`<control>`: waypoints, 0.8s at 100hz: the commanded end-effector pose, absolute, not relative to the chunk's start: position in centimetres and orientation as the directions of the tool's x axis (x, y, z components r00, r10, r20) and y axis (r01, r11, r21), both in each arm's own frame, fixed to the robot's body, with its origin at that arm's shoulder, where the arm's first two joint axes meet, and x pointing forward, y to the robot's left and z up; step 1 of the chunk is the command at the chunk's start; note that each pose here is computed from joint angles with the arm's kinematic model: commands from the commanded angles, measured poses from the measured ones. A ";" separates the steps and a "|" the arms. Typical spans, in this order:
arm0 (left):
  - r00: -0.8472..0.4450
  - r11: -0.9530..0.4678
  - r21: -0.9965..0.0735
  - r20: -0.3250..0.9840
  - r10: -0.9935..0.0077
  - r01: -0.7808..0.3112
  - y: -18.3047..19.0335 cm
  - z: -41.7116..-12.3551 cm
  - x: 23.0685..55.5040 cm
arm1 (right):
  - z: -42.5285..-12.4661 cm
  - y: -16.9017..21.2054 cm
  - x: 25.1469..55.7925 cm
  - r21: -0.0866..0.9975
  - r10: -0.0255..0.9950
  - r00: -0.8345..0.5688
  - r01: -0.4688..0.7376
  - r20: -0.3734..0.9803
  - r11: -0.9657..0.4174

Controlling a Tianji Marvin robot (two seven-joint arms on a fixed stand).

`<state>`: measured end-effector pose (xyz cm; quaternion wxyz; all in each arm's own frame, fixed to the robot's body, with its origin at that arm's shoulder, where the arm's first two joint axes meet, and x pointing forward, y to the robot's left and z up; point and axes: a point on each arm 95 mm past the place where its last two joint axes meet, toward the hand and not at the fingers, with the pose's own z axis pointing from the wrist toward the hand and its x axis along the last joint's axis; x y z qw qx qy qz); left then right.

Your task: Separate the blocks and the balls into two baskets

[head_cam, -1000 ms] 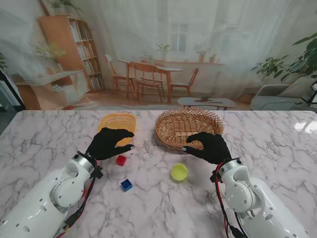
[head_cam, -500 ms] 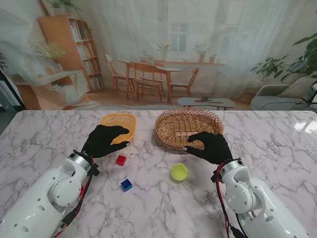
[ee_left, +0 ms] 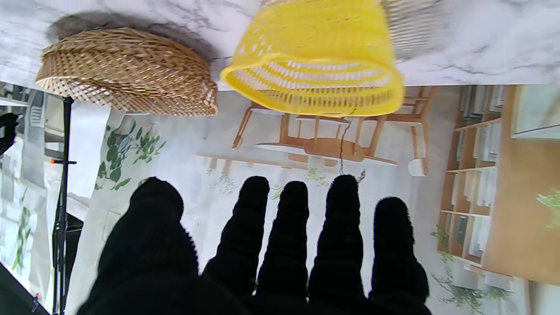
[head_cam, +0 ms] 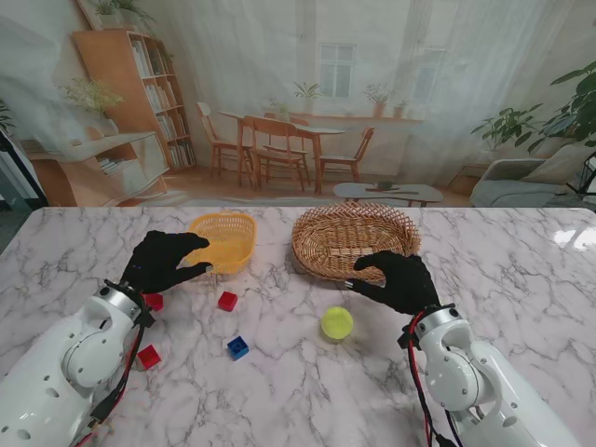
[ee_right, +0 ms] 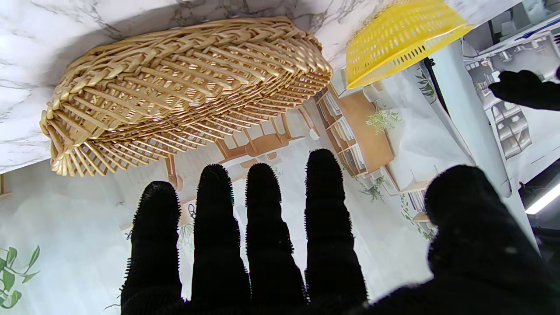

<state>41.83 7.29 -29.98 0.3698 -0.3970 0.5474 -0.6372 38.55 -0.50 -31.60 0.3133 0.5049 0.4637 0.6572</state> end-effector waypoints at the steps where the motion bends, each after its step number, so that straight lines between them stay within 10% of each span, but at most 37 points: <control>1: -0.369 -0.090 -0.996 0.083 -0.926 0.001 9.3 -31.5 41.5 | -31.8 -0.4 38.3 0.925 0.878 -0.297 0.058 0.374 -0.374; 80: -0.215 0.038 -0.982 0.003 -0.977 -0.185 15.2 -37.1 41.9 | -32.2 -0.7 38.6 0.926 0.886 -0.271 0.070 0.375 -0.370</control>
